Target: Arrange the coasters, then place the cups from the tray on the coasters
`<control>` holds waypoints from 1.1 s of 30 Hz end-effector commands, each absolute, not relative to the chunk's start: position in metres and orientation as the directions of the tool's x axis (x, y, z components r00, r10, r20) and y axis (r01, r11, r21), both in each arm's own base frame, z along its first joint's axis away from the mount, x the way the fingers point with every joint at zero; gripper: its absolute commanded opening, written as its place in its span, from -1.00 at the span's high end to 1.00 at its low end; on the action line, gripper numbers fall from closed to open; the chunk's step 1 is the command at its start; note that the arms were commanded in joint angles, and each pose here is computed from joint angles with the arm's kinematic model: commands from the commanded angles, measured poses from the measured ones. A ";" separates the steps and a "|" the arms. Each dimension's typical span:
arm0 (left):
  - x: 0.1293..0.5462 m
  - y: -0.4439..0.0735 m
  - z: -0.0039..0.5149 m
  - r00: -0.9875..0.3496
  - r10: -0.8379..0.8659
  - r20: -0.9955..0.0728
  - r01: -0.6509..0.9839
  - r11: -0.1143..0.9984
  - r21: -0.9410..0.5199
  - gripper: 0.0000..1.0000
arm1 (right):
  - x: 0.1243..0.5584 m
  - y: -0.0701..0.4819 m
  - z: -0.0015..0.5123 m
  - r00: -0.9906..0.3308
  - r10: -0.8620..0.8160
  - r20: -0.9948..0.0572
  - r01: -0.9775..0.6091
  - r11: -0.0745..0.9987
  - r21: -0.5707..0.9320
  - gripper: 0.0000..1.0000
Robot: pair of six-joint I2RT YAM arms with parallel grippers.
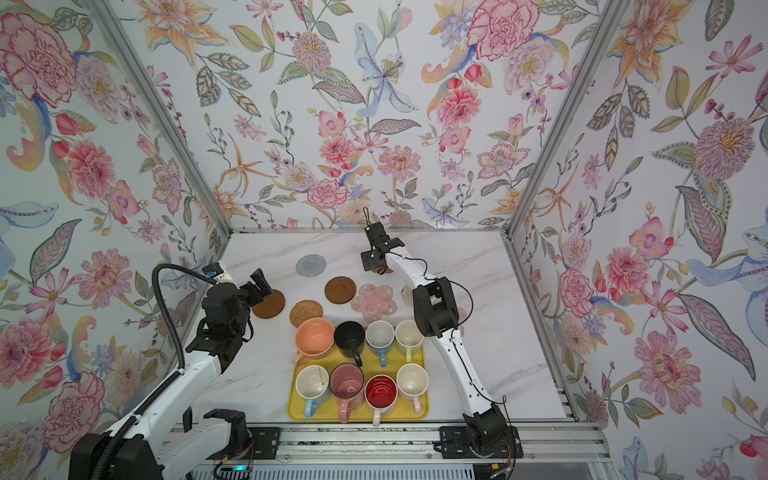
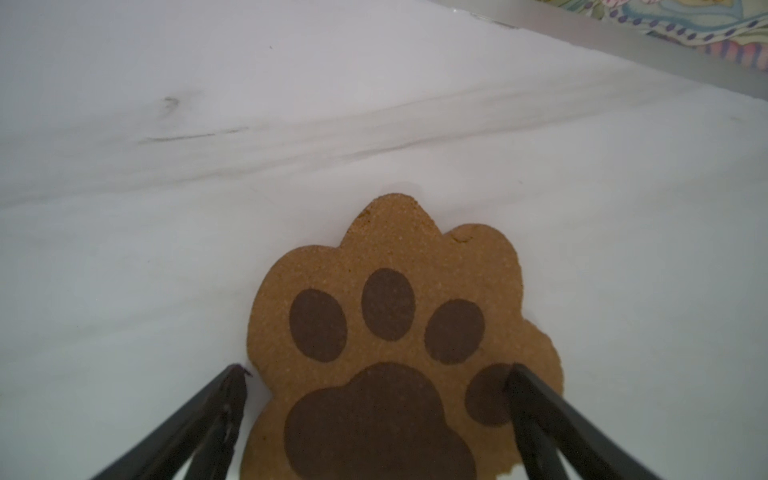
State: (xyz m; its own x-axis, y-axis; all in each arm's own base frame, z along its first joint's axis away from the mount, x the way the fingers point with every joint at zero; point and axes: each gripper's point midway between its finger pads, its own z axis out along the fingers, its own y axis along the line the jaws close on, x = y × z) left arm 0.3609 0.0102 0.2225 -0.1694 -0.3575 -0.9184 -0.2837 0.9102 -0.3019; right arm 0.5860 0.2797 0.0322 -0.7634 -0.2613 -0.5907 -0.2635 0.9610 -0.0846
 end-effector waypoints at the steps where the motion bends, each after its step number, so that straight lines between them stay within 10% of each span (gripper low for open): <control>1: 0.365 0.010 0.230 -0.166 -0.368 -0.915 -0.275 0.908 -0.315 -0.98 | 0.583 0.257 0.016 -0.804 -0.242 -0.544 -0.212 0.970 -0.118 -0.94; 33: 0.388 -0.017 0.228 -0.299 -0.320 -0.899 -0.164 0.945 -0.282 -0.96 | 0.556 0.090 0.027 -0.859 -0.036 -0.511 0.039 0.990 -0.136 -0.82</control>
